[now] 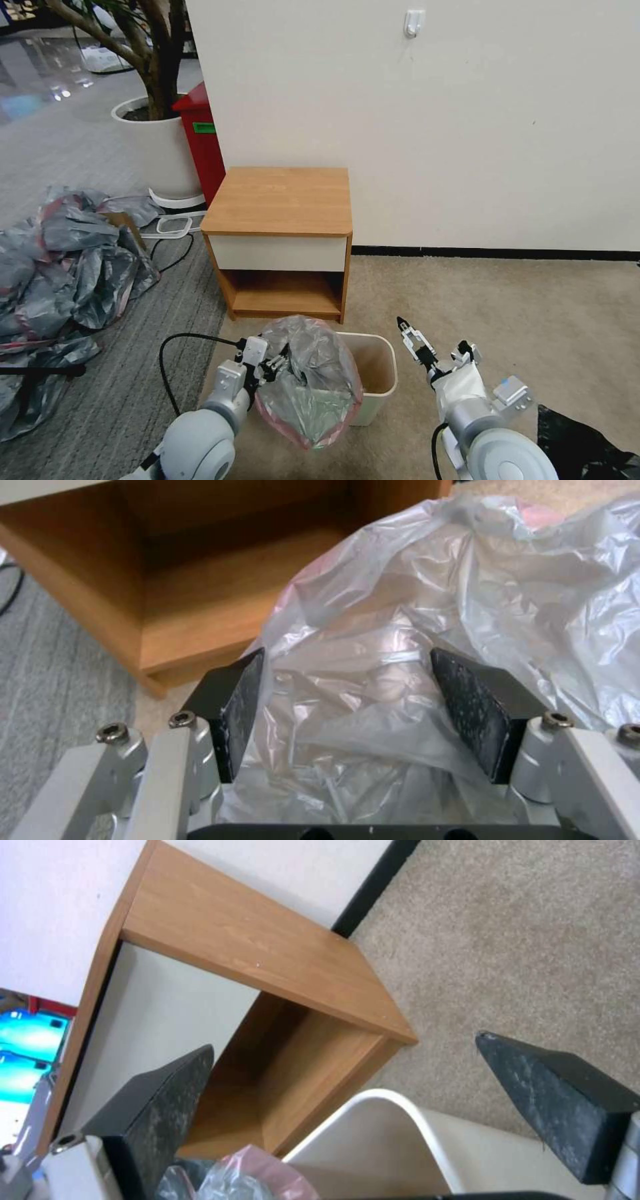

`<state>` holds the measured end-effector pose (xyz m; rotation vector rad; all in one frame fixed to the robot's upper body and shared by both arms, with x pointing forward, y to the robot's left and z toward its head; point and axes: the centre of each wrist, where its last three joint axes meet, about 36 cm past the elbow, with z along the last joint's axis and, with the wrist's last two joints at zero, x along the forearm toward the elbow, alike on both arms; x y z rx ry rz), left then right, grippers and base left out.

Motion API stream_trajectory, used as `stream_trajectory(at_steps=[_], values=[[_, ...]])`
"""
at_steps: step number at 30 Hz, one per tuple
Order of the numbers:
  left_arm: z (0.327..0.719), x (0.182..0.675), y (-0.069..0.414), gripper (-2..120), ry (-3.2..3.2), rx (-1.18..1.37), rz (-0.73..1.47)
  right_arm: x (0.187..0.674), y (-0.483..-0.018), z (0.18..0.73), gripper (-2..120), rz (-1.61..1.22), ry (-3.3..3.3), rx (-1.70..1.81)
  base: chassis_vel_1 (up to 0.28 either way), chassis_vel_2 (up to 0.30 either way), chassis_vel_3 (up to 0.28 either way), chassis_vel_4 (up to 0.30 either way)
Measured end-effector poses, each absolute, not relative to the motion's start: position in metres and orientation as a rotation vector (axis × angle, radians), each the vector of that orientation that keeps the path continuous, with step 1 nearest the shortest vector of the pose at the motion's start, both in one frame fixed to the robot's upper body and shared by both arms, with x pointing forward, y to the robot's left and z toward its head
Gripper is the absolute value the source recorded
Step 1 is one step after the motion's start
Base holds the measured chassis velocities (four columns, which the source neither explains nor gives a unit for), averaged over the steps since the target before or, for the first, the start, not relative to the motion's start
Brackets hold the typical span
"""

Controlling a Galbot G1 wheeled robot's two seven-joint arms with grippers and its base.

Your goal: Pick up the garbage bag from the table and place it over the trash can.

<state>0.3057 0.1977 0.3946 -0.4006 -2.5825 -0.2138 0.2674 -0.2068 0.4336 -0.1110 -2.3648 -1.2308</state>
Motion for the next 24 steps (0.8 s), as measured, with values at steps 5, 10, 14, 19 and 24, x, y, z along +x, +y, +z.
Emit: stream_trajectory(at_steps=[5,10,14,19,24], values=[[0.393,0.309,0.193,66,-2.579,-0.416,-0.217,0.267,-0.204,0.431,100,-1.232,-2.359,-0.113,0.0,0.0,0.0,0.0],[0.39,0.311,0.188,63,-2.56,-0.414,-0.217,0.267,-0.204,0.43,100,-1.23,-2.361,-0.116,0.0,0.0,0.0,0.0],[0.389,0.311,0.185,58,-2.539,-0.402,-0.2,0.267,-0.204,0.43,100,-1.226,-2.363,-0.121,0.0,0.0,0.0,0.0],[0.39,0.313,0.183,57,-2.506,-0.386,-0.178,0.267,-0.203,0.429,100,-1.218,-2.367,-0.124,0.0,0.0,0.0,0.0],[0.389,0.313,0.182,55,-2.488,-0.377,-0.17,0.267,-0.201,0.428,100,-1.208,-2.372,-0.123,0.0,0.0,0.0,0.0]])
